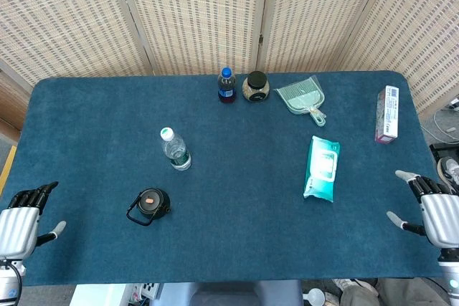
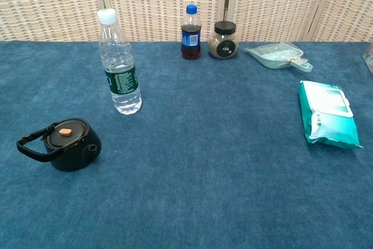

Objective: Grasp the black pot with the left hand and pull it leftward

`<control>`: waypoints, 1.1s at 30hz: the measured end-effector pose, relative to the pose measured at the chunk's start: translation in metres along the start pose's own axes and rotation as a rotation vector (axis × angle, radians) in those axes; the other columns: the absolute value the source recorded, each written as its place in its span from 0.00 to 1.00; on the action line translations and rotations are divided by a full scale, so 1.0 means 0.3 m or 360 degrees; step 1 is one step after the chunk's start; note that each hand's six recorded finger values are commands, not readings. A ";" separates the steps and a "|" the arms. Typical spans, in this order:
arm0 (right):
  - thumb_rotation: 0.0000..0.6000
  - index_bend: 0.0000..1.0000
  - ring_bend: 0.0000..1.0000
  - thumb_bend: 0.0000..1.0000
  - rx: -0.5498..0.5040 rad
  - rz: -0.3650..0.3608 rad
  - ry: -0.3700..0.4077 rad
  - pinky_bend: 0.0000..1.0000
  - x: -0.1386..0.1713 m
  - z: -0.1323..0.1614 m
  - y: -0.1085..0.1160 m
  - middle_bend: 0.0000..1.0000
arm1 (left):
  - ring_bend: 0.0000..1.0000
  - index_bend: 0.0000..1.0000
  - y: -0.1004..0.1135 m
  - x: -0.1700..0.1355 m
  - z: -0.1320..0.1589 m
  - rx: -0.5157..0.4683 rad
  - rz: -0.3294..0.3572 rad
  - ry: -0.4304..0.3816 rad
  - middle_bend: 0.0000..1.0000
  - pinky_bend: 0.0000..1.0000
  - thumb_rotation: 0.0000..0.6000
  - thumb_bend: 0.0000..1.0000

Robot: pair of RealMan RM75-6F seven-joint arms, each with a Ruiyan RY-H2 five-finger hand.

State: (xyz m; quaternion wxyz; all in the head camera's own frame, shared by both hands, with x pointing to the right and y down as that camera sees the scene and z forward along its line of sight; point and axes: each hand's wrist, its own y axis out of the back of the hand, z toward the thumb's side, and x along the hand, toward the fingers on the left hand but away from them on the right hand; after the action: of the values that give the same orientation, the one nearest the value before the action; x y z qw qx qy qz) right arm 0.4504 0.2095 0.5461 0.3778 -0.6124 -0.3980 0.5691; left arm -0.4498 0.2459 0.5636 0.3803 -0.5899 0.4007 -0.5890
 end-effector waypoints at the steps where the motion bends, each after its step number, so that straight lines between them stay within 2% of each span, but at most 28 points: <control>1: 1.00 0.23 0.26 0.15 -0.0001 -0.0001 0.0000 0.36 0.000 0.000 0.000 0.28 | 0.24 0.15 0.000 0.001 0.001 0.0002 -0.0001 -0.0002 0.23 0.18 1.00 0.17; 9: 1.00 0.22 0.26 0.15 -0.0002 -0.0035 0.0002 0.36 -0.007 -0.002 0.014 0.28 | 0.24 0.15 -0.002 0.016 0.011 -0.0003 -0.0020 -0.0032 0.22 0.18 1.00 0.17; 13: 1.00 0.23 0.26 0.15 0.0009 -0.0101 0.0001 0.36 -0.020 0.000 0.040 0.28 | 0.24 0.15 -0.009 0.033 0.021 0.0002 -0.0050 -0.0086 0.21 0.18 1.00 0.17; 23: 1.00 0.23 0.26 0.15 0.0055 -0.0172 -0.0019 0.36 -0.056 0.000 0.091 0.28 | 0.22 0.12 -0.052 0.089 0.079 0.0064 -0.0164 -0.0279 0.20 0.18 1.00 0.17; 33: 1.00 0.23 0.26 0.15 0.0080 -0.0165 -0.0022 0.36 -0.073 0.006 0.096 0.28 | 0.22 0.12 -0.089 0.111 0.189 0.0094 -0.0265 -0.0507 0.19 0.18 1.00 0.17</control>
State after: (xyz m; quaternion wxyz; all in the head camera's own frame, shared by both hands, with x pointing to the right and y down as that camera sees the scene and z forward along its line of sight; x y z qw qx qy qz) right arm 0.4496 0.1781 0.5283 0.4193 -0.5772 -0.4173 0.5629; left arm -0.3930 0.2244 0.6003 0.4060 -0.6954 0.2676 -0.5292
